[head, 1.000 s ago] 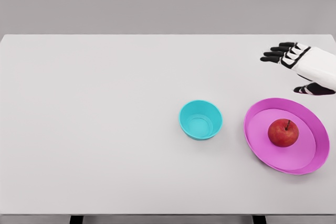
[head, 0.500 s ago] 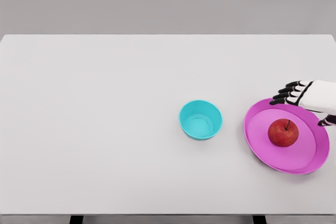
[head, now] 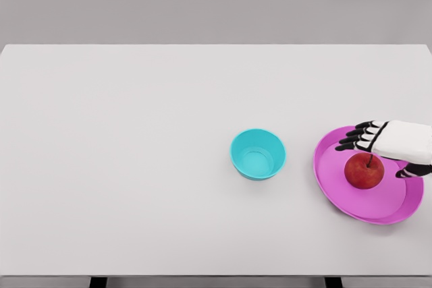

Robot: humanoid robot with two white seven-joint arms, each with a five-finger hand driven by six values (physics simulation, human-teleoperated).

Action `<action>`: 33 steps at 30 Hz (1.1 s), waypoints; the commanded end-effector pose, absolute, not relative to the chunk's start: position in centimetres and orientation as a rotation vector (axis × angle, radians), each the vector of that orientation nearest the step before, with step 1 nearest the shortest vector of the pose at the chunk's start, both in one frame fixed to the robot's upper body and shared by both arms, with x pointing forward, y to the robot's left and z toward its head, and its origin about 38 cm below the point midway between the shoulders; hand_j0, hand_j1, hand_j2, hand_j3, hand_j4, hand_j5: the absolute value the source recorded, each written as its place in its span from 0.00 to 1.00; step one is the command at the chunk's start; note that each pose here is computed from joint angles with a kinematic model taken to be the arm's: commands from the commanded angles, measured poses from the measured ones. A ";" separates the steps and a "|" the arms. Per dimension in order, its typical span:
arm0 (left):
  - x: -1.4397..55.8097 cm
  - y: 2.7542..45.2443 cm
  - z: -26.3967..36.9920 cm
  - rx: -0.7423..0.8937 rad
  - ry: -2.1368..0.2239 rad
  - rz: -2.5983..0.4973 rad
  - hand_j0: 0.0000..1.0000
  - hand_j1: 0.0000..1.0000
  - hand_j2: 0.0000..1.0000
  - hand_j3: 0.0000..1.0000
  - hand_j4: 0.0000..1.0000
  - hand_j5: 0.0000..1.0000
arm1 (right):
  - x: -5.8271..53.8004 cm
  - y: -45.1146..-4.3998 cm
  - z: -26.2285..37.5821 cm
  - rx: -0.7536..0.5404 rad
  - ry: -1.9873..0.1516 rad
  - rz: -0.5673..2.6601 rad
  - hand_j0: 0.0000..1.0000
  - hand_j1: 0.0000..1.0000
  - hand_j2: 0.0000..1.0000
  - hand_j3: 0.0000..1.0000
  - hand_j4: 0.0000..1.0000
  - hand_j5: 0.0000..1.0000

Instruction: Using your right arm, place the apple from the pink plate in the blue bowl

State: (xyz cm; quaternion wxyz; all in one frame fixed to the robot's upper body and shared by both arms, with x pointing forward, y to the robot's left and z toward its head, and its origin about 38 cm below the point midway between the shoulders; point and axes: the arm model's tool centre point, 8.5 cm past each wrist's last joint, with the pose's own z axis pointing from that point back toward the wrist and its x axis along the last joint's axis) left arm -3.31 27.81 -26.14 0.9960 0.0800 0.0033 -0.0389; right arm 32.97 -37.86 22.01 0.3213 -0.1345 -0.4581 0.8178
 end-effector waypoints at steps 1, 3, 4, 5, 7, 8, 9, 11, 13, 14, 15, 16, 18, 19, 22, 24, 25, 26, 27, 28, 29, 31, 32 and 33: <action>-3.3 27.8 -26.1 0.161 0.007 -0.078 1.00 1.00 1.00 1.00 1.00 1.00 | 33.0 -37.1 21.2 -0.330 -1.237 2.125 1.00 1.00 1.00 1.00 1.00 1.00; -3.3 27.8 -26.1 0.160 0.007 -0.078 1.00 1.00 1.00 1.00 1.00 1.00 | 32.9 -36.8 20.6 -0.309 -1.239 2.122 1.00 1.00 1.00 1.00 1.00 1.00; -3.3 27.8 -26.1 0.160 0.007 -0.078 1.00 1.00 1.00 1.00 1.00 1.00 | 32.9 -36.6 20.3 -0.299 -1.247 2.118 1.00 1.00 1.00 1.00 1.00 1.00; -3.3 27.8 -26.1 0.161 0.007 -0.078 1.00 1.00 1.00 1.00 1.00 1.00 | 32.9 -36.5 20.2 -0.298 -1.249 2.115 1.00 1.00 1.00 1.00 1.00 1.00; -3.3 27.8 -26.1 0.160 0.007 -0.078 1.00 1.00 1.00 1.00 1.00 1.00 | 32.9 -36.6 20.1 -0.294 -1.246 2.114 1.00 1.00 1.00 1.00 1.00 1.00; -3.3 27.8 -26.1 0.161 0.007 -0.078 1.00 1.00 1.00 1.00 1.00 1.00 | 32.9 -36.7 20.1 -0.296 -1.241 2.112 1.00 1.00 1.00 1.00 1.00 1.00; -3.3 27.8 -26.1 0.161 0.007 -0.077 1.00 1.00 1.00 1.00 1.00 1.00 | 33.0 -36.9 20.0 -0.296 -1.237 2.108 1.00 1.00 1.00 1.00 1.00 1.00; -3.3 27.8 -26.1 0.160 0.007 -0.078 1.00 1.00 1.00 1.00 1.00 1.00 | 33.1 -37.2 19.8 -0.298 -1.228 2.098 1.00 1.00 1.00 1.00 1.00 1.00; -3.3 27.8 -26.1 0.160 0.007 -0.077 1.00 1.00 1.00 1.00 1.00 1.00 | 33.1 -37.4 19.6 -0.294 -1.220 2.094 1.00 1.00 1.00 1.00 1.00 1.00; -3.3 27.8 -26.1 0.160 0.007 -0.078 1.00 1.00 1.00 1.00 1.00 1.00 | 33.0 -37.4 19.2 -0.282 -1.211 2.093 1.00 1.00 1.00 1.00 1.00 1.00; -3.3 27.8 -26.1 0.160 0.007 -0.078 1.00 1.00 1.00 1.00 1.00 1.00 | 33.0 -37.5 18.8 -0.272 -1.201 2.089 1.00 1.00 1.00 1.00 1.00 1.00; -3.3 27.8 -26.1 0.161 0.007 -0.078 1.00 1.00 1.00 1.00 1.00 1.00 | 33.0 -37.8 18.3 -0.264 -1.189 2.079 1.00 1.00 1.00 1.00 1.00 1.00; -3.3 27.8 -26.1 0.161 0.007 -0.078 1.00 1.00 1.00 1.00 1.00 1.00 | 33.0 -37.9 17.8 -0.261 -1.177 2.077 1.00 1.00 1.00 1.00 1.00 1.00; -3.3 27.8 -26.1 0.160 0.007 -0.078 1.00 1.00 1.00 1.00 1.00 1.00 | 33.0 -37.9 17.7 -0.262 -1.173 2.080 1.00 1.00 1.00 1.00 1.00 1.00; -3.3 27.8 -26.1 0.160 0.007 -0.078 1.00 1.00 1.00 1.00 1.00 1.00 | 33.1 -38.3 17.6 -0.265 -1.163 2.070 1.00 1.00 1.00 1.00 1.00 1.00; -3.3 27.8 -26.1 0.160 0.007 -0.078 1.00 1.00 1.00 1.00 1.00 1.00 | 33.2 -38.4 17.6 -0.268 -1.164 2.067 1.00 1.00 1.00 1.00 1.00 1.00; -3.3 27.8 -26.1 0.160 0.007 -0.078 1.00 1.00 1.00 1.00 1.00 1.00 | 33.2 -38.5 17.6 -0.268 -1.162 2.065 1.00 1.00 1.00 1.00 1.00 1.00; -3.3 27.8 -26.1 0.160 0.007 -0.078 1.00 1.00 1.00 1.00 1.00 1.00 | 33.2 -38.4 17.6 -0.269 -1.162 2.068 1.00 1.00 1.00 1.00 1.00 1.00; -3.3 27.8 -26.1 0.161 0.007 -0.078 1.00 1.00 1.00 1.00 1.00 1.00 | 33.3 -38.4 17.6 -0.269 -1.161 2.067 1.00 1.00 1.00 1.00 1.00 1.00; -3.3 27.8 -26.1 0.160 0.007 -0.078 1.00 1.00 1.00 1.00 1.00 1.00 | 33.3 -38.4 17.6 -0.269 -1.161 2.067 1.00 1.00 1.00 1.00 1.00 1.00; -3.3 27.8 -26.1 0.161 0.007 -0.078 1.00 1.00 1.00 1.00 1.00 1.00 | 33.2 -38.4 17.5 -0.268 -1.160 2.067 1.00 1.00 1.00 1.00 1.00 1.00; -3.3 27.8 -26.1 0.161 0.007 -0.078 1.00 1.00 1.00 1.00 1.00 1.00 | 33.2 -38.3 17.2 -0.259 -1.163 2.064 1.00 1.00 1.00 1.00 1.00 1.00; -3.3 27.8 -26.1 0.161 0.007 -0.077 1.00 1.00 1.00 1.00 1.00 1.00 | 33.2 -38.3 17.2 -0.259 -1.163 2.064 1.00 1.00 1.00 1.00 1.00 1.00; -3.3 27.8 -26.1 0.160 0.007 -0.077 1.00 1.00 1.00 1.00 1.00 1.00 | 33.2 -38.3 17.2 -0.259 -1.163 2.064 1.00 1.00 1.00 1.00 1.00 1.00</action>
